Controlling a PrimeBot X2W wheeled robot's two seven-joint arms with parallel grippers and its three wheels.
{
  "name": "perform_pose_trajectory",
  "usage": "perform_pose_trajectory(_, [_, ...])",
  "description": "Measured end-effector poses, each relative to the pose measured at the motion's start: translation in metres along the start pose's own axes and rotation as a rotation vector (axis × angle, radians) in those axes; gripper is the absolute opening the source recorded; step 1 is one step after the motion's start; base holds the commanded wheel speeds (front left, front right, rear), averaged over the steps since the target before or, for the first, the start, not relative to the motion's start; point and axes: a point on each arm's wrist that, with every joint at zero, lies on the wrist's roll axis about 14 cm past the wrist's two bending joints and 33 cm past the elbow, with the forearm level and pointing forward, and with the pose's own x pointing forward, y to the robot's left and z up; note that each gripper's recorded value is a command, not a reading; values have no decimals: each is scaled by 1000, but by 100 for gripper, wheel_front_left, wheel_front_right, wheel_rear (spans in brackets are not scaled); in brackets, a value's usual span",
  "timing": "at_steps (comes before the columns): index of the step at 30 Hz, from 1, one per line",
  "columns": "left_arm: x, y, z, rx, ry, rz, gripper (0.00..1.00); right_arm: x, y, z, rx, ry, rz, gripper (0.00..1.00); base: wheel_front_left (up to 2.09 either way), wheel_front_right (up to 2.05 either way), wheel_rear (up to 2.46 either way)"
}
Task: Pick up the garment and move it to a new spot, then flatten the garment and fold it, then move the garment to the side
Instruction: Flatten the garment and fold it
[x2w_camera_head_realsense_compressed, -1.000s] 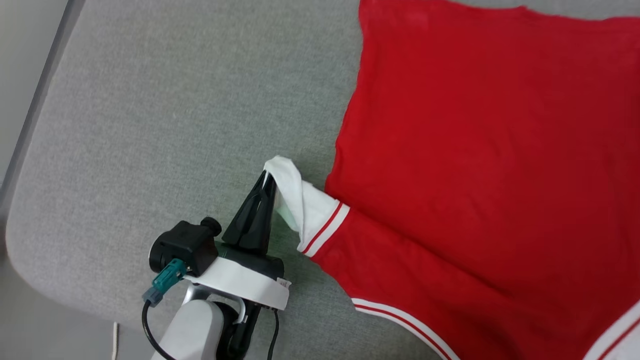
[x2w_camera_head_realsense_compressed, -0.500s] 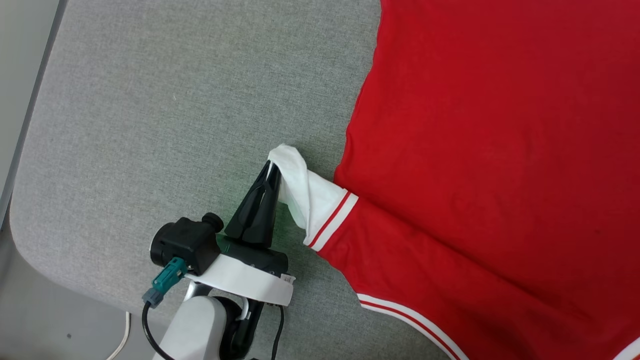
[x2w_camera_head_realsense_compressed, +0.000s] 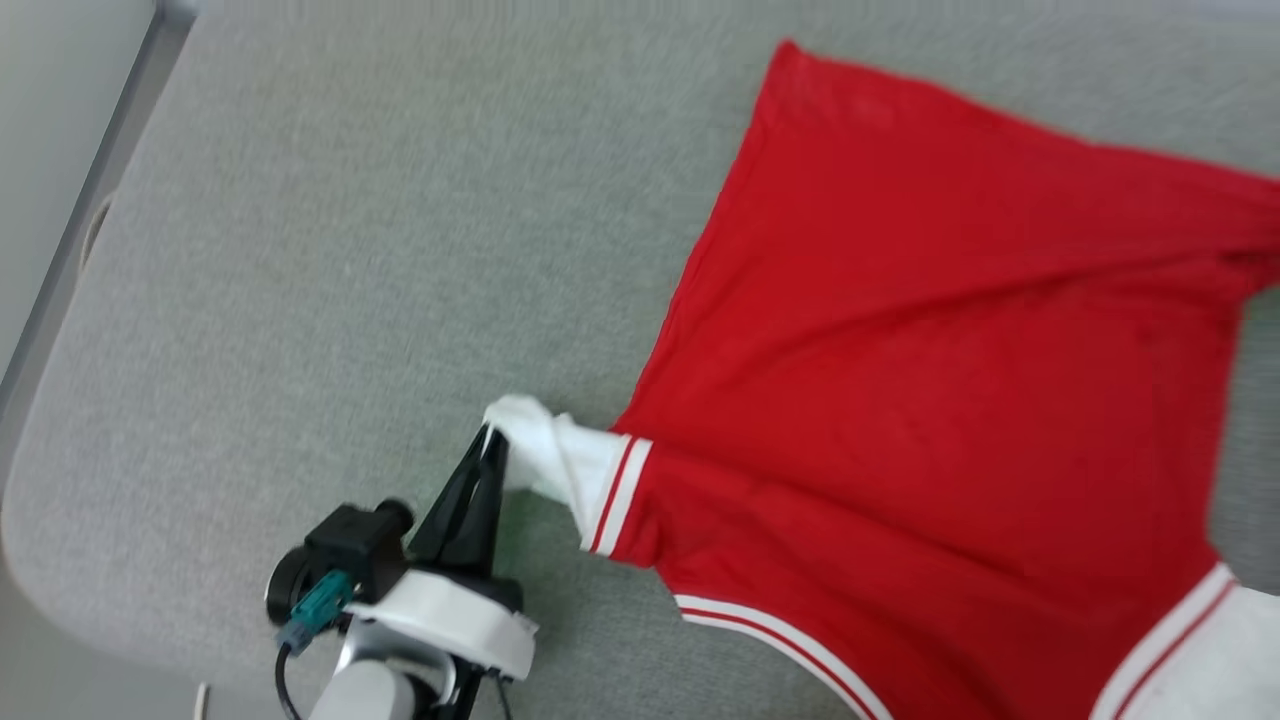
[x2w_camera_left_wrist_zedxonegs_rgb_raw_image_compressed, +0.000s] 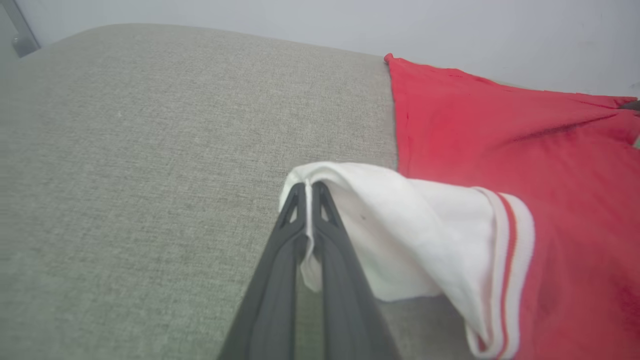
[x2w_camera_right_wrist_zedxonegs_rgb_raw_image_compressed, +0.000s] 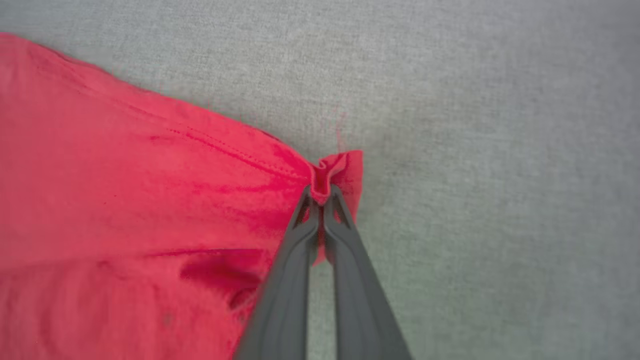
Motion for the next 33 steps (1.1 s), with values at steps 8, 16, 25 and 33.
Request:
perform_pose_trajectory(8, [-17,-5,-3,-12,10,-26,0,-74,-45,-60,68,-46,-66,0,0,0,0])
perform_pose_trajectory(16, [-27,-24,-2,-16,20,-97,0,-141,-68,-165,234,-64,-122,0,0,0,0])
perform_pose_trajectory(25, [-31,-41,0,0,34,-161,0,-192,-55,-266,429,-33,-171,0,0,0,0])
perform_pose_trajectory(33, [-25,-46,2,6,36,-177,0,-196,-33,-279,502,-122,-166,100,0,0,0])
